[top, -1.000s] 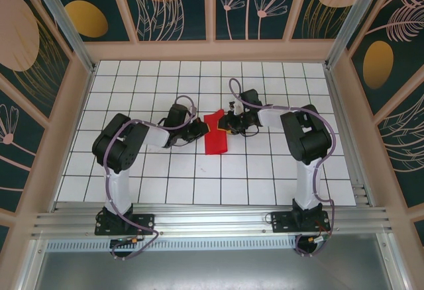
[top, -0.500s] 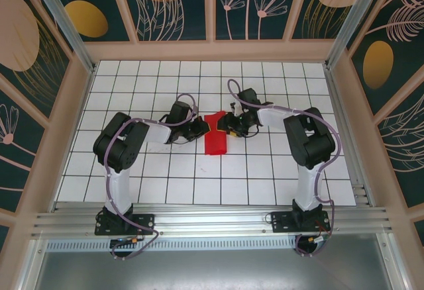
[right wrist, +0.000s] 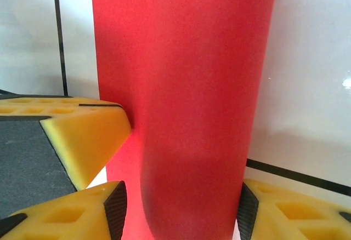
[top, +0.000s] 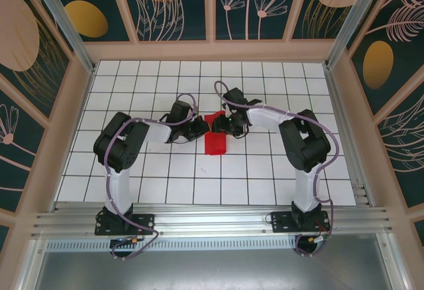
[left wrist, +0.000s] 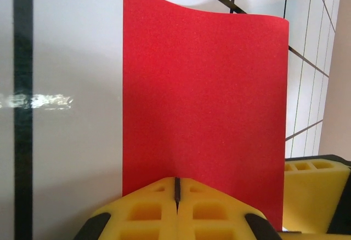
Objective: Fold a paper plane with a square sheet of paper (pick it up from the middle)
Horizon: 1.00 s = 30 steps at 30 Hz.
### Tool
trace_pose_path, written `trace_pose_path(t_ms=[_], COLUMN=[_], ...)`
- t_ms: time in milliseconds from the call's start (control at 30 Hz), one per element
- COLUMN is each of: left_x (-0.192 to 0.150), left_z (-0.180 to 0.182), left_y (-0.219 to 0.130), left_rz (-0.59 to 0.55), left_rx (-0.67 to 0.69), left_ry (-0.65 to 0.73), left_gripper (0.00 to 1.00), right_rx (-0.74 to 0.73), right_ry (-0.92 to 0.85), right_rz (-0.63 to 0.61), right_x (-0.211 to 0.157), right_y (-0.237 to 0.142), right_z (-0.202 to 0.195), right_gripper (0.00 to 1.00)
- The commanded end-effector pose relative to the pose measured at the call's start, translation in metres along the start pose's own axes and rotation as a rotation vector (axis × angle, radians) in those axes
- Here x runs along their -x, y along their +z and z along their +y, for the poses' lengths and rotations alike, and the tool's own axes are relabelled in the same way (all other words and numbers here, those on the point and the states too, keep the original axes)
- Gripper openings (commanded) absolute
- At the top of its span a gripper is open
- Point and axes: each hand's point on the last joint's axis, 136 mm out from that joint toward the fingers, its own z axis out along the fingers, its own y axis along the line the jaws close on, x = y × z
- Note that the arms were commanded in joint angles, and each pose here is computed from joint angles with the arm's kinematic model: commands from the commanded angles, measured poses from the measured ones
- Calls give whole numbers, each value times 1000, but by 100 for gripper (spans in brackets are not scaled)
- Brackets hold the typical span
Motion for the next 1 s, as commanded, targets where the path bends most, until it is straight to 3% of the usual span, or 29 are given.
trace_pose_path(t_ms=[0,233,600,967], left_x=[-8,0,25,32], left_z=[27,8,-22,-18], left_y=[9,4,-22,-41], left_rz=[20,9,-110,-190], left_rx=[98,69,58,96], left_ry=[-14,8,46,42], left_gripper=[0,5,36,42], right_rx=[-90,-95,-43,100], right_ry=[-9,1,30,33], right_rz=[12,16,18,27], right_x=[-4,-8,-13,-12], right_y=[1,5,6,-1], right_z=[-11,-19,-28,-33], right_gripper=[53,40,32,27])
